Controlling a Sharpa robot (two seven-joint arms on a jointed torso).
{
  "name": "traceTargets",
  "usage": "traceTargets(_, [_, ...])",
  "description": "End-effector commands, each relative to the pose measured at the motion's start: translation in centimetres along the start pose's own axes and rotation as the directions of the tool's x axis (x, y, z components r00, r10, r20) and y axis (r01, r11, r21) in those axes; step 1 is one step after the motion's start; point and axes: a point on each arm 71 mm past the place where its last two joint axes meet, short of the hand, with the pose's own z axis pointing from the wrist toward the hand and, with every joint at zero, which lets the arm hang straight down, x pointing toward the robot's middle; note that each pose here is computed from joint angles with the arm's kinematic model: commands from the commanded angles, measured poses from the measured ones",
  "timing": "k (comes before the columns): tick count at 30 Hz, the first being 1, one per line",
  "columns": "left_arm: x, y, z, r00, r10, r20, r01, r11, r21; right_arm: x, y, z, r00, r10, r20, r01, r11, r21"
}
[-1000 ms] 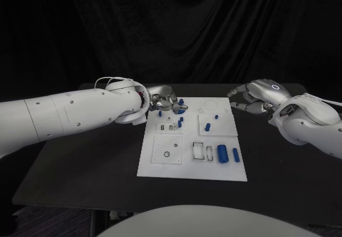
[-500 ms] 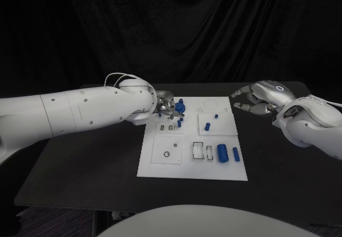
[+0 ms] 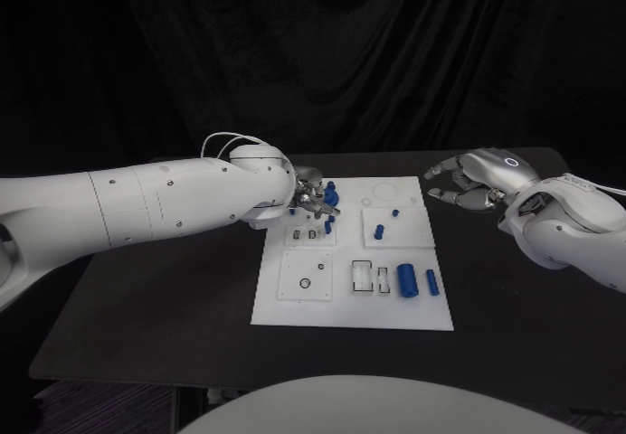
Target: Assemble the parts on the task board
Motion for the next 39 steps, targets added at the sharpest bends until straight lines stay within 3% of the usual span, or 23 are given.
traceTargets(1, [-0.04,-0.04,0.15,1.0,0.0,0.003,0.0,1.0,-0.003,0.1,-0.1,0.0,1.0,-0.001,-0.009,0.001,1.0,0.021])
traceTargets(14, [-0.13,0.57,0.5,0.999,-0.021,0.031,0.021,1.0,0.002,0.2,-0.2,0.0,1.0,-0.003,-0.008,0.003,1.0,0.021])
traceTargets(26, [1.25,1.15,1.49,0.999,-0.04,0.018,0.04,0.999,0.013,0.2,-0.1,0.1,1.0,-0.003,-0.007,0.003,1.0,0.015])
traceTargets(39, [2.16,1.13,1.91,0.999,-0.048,0.006,0.048,0.998,0.027,0.2,-0.1,0.2,1.0,-0.002,-0.006,0.002,1.0,0.013])
